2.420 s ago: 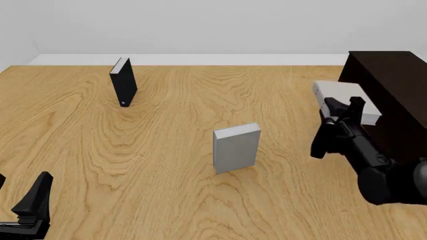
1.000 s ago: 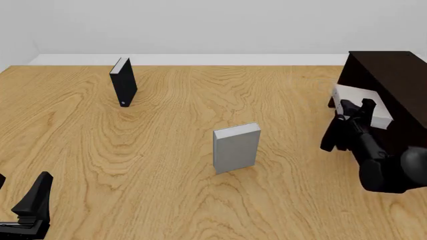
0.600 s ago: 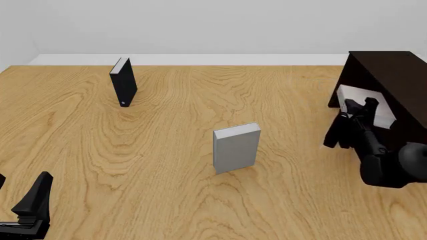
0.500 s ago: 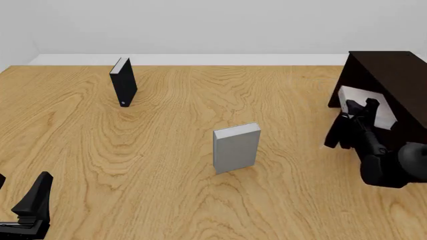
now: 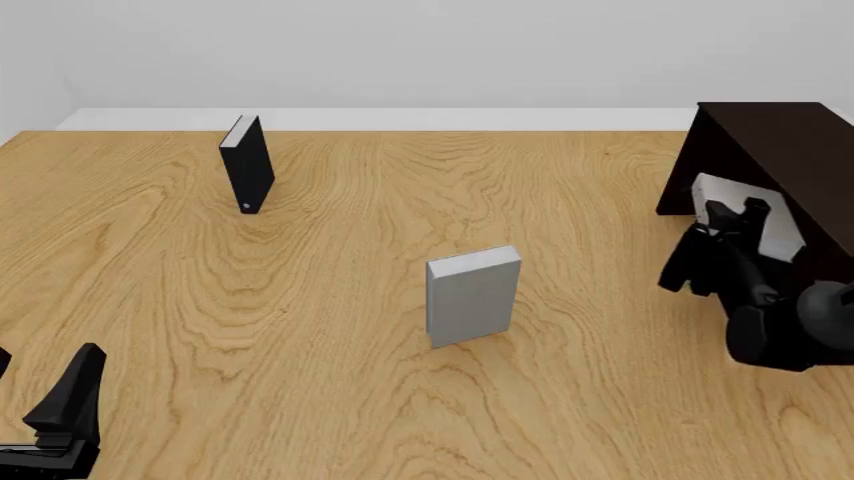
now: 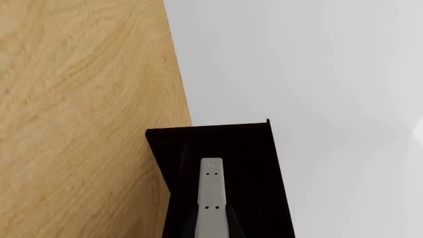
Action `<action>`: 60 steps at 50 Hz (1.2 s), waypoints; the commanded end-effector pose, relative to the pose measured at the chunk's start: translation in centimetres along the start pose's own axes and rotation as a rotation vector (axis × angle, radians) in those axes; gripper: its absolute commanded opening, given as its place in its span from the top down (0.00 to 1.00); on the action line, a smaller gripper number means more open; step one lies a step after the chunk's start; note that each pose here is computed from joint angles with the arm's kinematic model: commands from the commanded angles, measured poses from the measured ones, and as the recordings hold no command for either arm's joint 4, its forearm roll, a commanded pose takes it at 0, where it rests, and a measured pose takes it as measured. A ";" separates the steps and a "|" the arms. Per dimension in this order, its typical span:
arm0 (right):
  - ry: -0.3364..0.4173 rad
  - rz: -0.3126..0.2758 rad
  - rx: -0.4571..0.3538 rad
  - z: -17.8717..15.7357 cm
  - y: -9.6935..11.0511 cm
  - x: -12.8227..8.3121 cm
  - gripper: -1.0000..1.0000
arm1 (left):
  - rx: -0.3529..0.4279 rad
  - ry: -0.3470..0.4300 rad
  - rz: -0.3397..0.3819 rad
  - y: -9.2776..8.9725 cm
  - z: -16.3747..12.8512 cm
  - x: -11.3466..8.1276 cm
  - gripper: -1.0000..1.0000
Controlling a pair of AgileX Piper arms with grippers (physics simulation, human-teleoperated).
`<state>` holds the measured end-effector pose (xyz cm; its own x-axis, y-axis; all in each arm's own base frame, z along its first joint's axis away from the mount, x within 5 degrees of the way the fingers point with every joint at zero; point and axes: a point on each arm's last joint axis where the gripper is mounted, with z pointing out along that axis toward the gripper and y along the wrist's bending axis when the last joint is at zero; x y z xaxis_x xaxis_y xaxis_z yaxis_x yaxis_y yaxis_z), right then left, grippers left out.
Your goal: Pick up the book on the right and place it on the cabinet shelf.
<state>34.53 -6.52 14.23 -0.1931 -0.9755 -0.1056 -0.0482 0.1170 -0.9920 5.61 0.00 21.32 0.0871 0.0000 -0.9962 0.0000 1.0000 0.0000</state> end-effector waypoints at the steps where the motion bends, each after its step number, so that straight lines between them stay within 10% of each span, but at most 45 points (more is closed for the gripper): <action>1: 0.016 0.018 0.024 0.7 -0.2 0.7 1.00 | 0.000 0.000 0.000 0.0 0.0 0.0 0.00; 60: 0.056 0.075 -0.040 1.7 -0.2 1.9 1.00 | 0.000 0.000 0.000 0.0 0.0 0.0 0.00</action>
<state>35.50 -8.84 13.60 -0.2572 -0.9558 -0.1426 -0.0847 0.1692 -0.9819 5.61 0.00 21.32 0.0871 0.0000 -0.9962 0.0000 1.0000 0.0000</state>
